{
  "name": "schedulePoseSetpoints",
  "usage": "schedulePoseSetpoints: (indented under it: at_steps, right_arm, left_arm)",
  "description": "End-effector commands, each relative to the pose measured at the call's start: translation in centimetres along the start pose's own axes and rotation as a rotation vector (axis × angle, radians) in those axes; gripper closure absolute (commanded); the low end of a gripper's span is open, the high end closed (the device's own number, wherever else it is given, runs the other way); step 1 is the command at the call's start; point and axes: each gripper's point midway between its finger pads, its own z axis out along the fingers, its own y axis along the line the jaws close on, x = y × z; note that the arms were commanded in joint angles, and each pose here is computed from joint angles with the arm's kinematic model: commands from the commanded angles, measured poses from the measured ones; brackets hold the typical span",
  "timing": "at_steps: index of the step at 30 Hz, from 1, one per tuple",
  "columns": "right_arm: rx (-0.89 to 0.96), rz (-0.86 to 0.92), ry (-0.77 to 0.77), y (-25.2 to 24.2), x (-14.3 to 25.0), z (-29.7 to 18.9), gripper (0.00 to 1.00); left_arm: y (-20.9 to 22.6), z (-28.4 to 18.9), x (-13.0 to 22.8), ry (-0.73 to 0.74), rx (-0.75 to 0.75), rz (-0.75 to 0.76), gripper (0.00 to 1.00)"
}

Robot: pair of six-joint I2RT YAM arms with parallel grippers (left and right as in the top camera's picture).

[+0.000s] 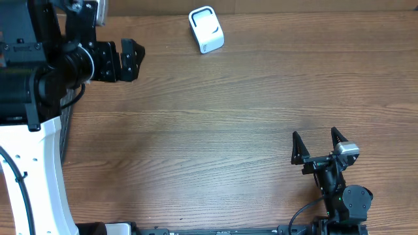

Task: Scan the item barcode
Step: 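Raise the left gripper and move it over the grey basket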

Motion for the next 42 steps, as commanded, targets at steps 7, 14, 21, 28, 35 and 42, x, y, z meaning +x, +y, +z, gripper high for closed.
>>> schedulePoseSetpoints:
  at_steps: [7, 14, 21, 28, 35, 42]
  right_arm:
    - [-0.006, -0.001, -0.002, 0.1, 0.2, 0.0, 0.00]
    - [-0.005, -0.001, -0.002, 0.1, 0.2, 0.0, 0.00]
    - [-0.004, 0.002, 0.012, 0.0, 0.5, 0.1, 0.00]
    - [-0.001, 0.007, 0.033, -0.1, 1.0, 0.2, 0.00]
    - [-0.001, 0.007, 0.033, -0.1, 1.0, 0.2, 0.00]
    - [-0.001, 0.007, 0.033, -0.1, 1.0, 0.2, 0.00]
  left_arm:
    - [-1.4, -0.5, 1.6, 0.065, 0.060, -0.044, 0.00]
    - [-1.4, -0.5, 1.8, 0.074, 0.060, -0.051, 0.00]
    - [-1.4, -0.5, 1.9, 0.076, 0.060, -0.051, 0.00]
    - [-1.4, -0.5, 2.1, 0.083, 0.060, -0.054, 0.00]
    - [-1.4, -0.6, 2.2, 0.091, 0.059, -0.057, 0.00]
    - [-1.4, -0.6, 2.2, 0.090, 0.059, -0.061, 0.00]
